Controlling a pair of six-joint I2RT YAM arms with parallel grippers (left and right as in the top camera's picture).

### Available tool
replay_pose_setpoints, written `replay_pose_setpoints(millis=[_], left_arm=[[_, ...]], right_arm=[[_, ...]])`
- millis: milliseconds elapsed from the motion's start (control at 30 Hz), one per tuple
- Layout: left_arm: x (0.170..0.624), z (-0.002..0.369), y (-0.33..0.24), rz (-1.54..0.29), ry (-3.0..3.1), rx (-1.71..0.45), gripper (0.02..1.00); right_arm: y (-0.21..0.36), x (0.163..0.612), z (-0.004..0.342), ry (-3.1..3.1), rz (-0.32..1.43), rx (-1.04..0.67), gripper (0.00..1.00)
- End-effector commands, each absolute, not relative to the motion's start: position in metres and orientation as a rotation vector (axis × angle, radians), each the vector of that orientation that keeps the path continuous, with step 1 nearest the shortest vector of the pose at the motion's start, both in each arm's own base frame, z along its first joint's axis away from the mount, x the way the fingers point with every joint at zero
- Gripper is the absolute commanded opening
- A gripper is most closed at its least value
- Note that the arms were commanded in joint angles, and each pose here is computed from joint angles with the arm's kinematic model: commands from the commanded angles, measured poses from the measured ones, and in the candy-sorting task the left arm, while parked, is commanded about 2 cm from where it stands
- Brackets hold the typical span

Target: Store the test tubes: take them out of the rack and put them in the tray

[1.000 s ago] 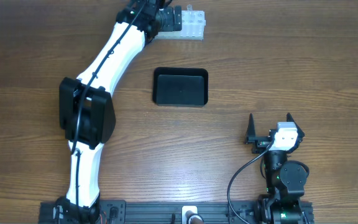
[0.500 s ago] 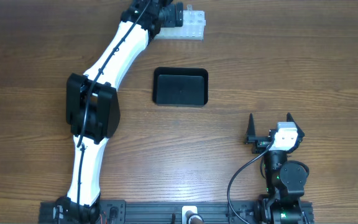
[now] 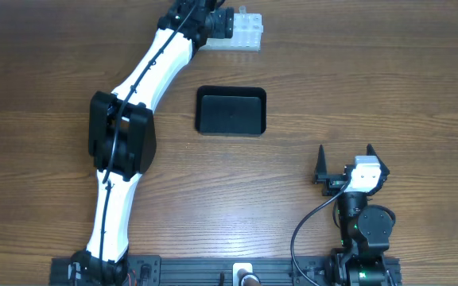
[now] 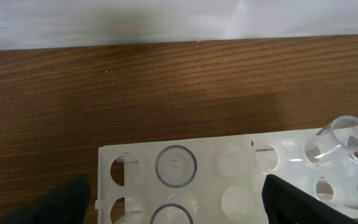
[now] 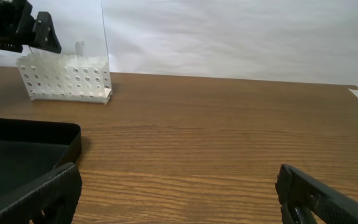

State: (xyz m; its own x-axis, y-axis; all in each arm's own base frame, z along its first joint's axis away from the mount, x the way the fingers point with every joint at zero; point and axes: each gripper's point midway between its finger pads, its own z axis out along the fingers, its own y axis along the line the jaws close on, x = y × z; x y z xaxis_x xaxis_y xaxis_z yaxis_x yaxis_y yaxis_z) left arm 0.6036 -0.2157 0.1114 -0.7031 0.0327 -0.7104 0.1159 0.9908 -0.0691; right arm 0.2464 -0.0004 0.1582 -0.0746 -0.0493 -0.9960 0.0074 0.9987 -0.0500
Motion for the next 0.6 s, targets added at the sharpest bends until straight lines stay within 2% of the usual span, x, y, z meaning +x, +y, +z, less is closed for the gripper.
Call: replay_pose_setpoints(millis=[33, 267, 367, 600], left_arm=[[0.6065, 0.1131, -0.2181, -0.127, 2.337, 0.120, 0.746], [0.6065, 0.1131, -0.2183, -0.127, 2.337, 0.120, 0.371], [0.6064, 0.1130, -0.2183, -0.127, 2.338, 0.120, 0.275], [0.6064, 0.1130, -0.2183, -0.127, 2.338, 0.120, 0.143]], right_arm=[[-0.0002, 0.2462, 0.1566, 1.645, -0.038, -0.030, 0.993], [-0.0002, 0.2462, 0.1566, 1.645, -0.038, -0.030, 0.991], [-0.0002, 0.2462, 0.1566, 1.645, -0.038, -0.030, 0.991], [-0.0002, 0.2462, 0.1567, 1.645, -0.038, -0.030, 0.991]])
